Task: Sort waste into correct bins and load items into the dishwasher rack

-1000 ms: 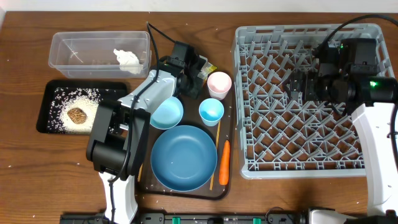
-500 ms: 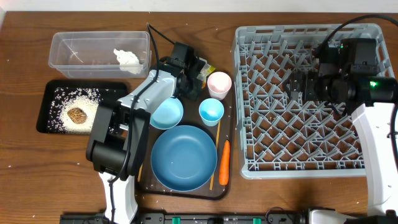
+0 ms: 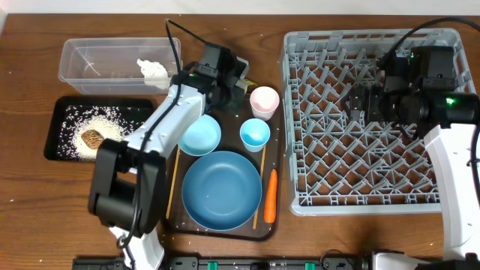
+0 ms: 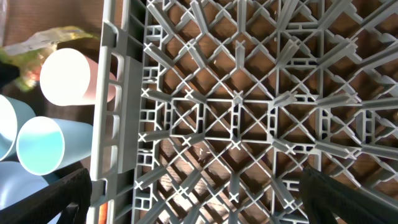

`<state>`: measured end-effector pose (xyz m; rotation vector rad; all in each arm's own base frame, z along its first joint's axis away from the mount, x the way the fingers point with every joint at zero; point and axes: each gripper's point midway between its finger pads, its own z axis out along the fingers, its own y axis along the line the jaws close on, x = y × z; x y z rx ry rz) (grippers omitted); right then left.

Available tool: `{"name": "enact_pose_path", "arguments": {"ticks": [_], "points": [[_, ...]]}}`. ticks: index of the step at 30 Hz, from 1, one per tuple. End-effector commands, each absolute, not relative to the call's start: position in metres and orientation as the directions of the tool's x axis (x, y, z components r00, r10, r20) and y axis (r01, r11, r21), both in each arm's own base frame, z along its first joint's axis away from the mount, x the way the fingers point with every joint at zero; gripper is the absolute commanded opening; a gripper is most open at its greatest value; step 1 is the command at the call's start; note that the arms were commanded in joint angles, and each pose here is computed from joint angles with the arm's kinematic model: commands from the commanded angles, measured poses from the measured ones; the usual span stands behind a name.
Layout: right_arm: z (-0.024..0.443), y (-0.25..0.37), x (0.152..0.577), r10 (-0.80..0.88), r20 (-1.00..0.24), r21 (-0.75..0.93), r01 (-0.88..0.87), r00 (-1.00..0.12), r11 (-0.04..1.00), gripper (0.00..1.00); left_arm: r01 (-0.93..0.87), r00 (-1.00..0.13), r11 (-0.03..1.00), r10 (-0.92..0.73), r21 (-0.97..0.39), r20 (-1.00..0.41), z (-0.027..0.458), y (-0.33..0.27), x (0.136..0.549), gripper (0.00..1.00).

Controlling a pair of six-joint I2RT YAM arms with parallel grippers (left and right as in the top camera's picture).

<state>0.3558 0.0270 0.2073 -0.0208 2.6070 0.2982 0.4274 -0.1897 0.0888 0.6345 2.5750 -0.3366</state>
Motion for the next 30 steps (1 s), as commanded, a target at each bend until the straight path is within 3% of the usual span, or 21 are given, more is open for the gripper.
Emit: {"name": "enact_pose_path", "arguments": {"ticks": [1, 13, 24, 30], "points": [[0.207, 0.024, 0.357, 0.038, -0.495, 0.202, -0.073, -0.868, 0.977, 0.99, 0.465, -0.788, 0.879, 0.356, -0.106, -0.503, 0.101, -0.184, 0.426, 0.06], [0.207, 0.024, 0.357, 0.038, -0.494, 0.202, -0.072, -0.869, 0.977, 0.99, 0.400, -0.808, 0.913, 0.314, -0.075, -0.498, 0.113, -0.169, 0.424, 0.06], [0.205, 0.024, 0.358, 0.038, -0.489, 0.203, -0.071, -0.871, 0.977, 0.99, 0.257, -0.743, 0.967, 0.194, -0.005, -0.640, 0.185, -0.125, 0.437, 0.06], [0.205, 0.024, 0.358, 0.039, -0.488, 0.204, -0.071, -0.872, 0.976, 0.99, 0.143, -0.704, 0.990, 0.113, 0.015, -0.701, 0.201, -0.083, 0.459, 0.06]]}}
